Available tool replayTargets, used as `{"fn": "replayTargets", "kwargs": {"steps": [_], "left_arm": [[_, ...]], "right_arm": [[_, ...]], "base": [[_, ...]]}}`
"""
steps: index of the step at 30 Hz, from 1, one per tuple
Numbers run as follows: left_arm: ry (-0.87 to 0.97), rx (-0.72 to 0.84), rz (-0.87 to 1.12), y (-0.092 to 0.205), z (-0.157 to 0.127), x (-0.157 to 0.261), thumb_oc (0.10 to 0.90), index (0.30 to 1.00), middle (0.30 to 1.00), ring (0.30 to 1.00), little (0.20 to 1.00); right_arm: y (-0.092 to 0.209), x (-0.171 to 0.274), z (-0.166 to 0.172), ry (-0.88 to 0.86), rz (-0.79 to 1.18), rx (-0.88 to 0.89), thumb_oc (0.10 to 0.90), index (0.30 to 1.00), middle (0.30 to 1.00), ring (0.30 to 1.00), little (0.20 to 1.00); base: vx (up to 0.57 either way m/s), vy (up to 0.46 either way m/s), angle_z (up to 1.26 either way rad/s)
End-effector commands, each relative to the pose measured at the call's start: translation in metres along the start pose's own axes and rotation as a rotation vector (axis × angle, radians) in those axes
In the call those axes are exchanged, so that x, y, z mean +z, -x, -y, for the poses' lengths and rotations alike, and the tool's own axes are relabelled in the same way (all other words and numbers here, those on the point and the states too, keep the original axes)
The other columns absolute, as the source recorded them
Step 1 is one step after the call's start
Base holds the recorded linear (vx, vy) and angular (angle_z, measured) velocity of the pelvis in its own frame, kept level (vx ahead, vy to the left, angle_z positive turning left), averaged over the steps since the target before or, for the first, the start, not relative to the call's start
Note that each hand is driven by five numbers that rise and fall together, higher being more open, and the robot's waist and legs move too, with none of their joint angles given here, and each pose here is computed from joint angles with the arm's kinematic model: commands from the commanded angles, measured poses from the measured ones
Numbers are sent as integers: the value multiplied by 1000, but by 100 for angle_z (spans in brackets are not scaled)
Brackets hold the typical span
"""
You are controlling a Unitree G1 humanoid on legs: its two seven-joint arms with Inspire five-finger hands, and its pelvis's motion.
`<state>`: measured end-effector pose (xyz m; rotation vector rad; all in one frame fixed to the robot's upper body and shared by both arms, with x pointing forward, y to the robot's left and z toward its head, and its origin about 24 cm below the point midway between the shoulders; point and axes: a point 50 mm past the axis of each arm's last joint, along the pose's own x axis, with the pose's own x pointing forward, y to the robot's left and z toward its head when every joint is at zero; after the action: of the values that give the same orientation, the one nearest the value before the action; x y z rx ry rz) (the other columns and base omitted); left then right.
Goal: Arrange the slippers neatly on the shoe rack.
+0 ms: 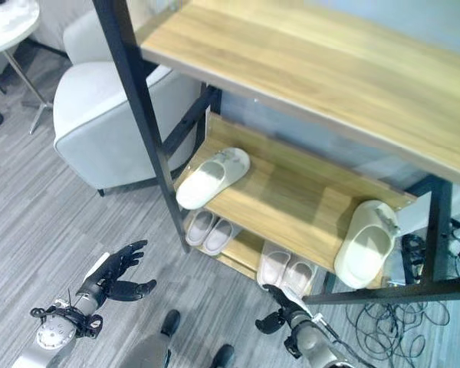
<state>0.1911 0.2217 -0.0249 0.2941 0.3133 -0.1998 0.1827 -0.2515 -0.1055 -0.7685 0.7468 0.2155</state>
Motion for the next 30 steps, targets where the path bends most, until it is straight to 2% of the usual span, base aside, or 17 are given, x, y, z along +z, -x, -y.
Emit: {"fn": "replayTargets", "kwargs": {"steps": [1,10,19,27,30], "left_arm": [[-73,-14,58,-3,3,8,800,900,900,900,900],[-94,-6,88,-2,3,13,800,900,900,900,900],[-57,30,267,-1,-1,53,800,900,900,900,900],[-12,85,528,1,-6,109,800,900,900,900,900],[5,98,559,1,-7,116,800,900,900,900,900]], "right_arm": [[2,-2,17,7,21,-65,800,900,900,900,900],[6,-17,-7,-53,-54,-30,800,900,900,900,900],[12,-28,-26,-98,-114,-5,800,900,900,900,900],[15,-33,-32,-83,-133,6,800,900,900,900,900],[15,-33,-32,-76,-135,5,800,900,900,900,900]], "base": [[63,-15,-27],[48,-2,-10],[44,-6,-12],[25,-17,-9],[1,-3,-4]]}}
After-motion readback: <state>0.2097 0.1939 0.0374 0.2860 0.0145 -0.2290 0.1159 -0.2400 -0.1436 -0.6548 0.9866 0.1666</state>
